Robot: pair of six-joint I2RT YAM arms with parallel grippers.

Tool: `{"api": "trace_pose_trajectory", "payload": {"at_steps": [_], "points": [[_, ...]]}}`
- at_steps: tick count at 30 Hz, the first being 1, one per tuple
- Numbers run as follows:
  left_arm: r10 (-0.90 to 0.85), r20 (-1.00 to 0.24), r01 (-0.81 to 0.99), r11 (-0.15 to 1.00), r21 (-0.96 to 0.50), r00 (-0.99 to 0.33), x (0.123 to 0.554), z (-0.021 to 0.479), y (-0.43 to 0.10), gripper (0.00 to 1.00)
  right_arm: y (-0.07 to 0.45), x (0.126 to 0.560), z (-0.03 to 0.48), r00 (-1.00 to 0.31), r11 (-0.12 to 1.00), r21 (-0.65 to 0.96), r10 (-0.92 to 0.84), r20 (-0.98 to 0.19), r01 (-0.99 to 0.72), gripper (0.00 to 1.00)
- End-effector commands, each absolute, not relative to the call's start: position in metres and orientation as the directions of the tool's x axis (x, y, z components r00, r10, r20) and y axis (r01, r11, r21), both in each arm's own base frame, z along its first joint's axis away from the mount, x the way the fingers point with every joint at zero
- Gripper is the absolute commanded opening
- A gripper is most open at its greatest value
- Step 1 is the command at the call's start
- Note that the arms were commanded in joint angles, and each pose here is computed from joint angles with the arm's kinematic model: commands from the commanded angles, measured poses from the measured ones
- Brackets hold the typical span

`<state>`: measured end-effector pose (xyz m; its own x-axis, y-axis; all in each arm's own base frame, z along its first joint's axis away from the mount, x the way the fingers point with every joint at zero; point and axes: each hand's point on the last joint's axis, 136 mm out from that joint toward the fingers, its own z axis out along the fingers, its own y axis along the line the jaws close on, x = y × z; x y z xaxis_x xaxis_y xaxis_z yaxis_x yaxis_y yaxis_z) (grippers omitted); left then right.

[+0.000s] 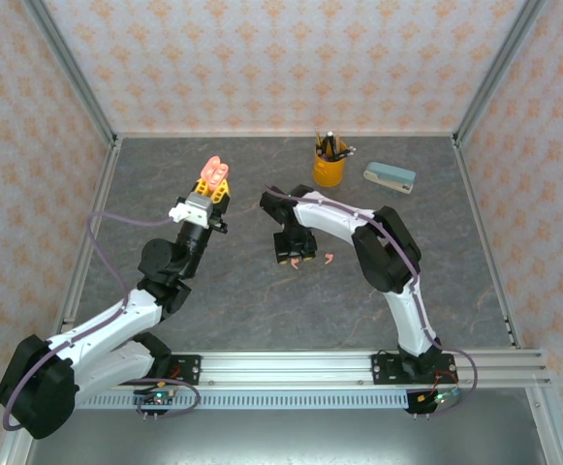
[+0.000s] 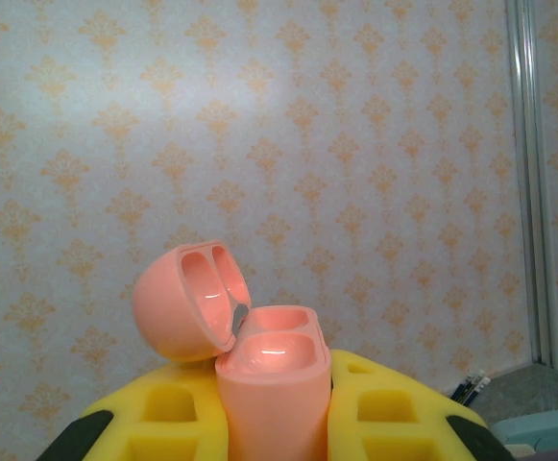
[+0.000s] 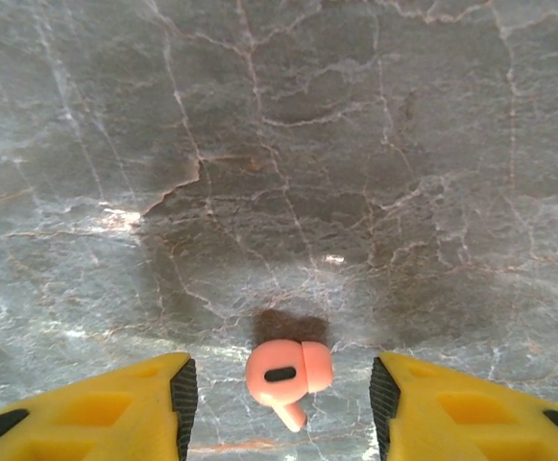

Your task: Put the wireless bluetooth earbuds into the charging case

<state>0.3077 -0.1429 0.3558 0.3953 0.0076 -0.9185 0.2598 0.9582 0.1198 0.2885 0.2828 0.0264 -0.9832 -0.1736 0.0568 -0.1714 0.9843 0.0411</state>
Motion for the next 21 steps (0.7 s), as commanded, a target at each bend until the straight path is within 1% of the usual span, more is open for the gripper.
{"api": "trace_pose_trajectory", "payload": {"at_steps": [1,16,21], "points": [[0.0,-0.911,0.256,0.96,0.116,0.412,0.3056,0.3587,-0.1393,0.0,0.2795,0.2864,0.019,-0.978,0.982,0.011,-0.188,0.09,-0.188,0.5],[0.004,-0.912,0.254,0.96,0.118,0.41,0.3061,0.3574,-0.1388,0.0,0.2777,0.2944,0.0125,-0.979,0.983,0.017,-0.181,0.097,-0.181,0.42],[0.003,-0.912,0.256,0.959,0.118,0.409,0.3065,0.3574,-0.1392,0.0,0.2765,0.2951,0.0124,-0.979,0.984,0.018,-0.18,0.099,-0.179,0.36]]}}
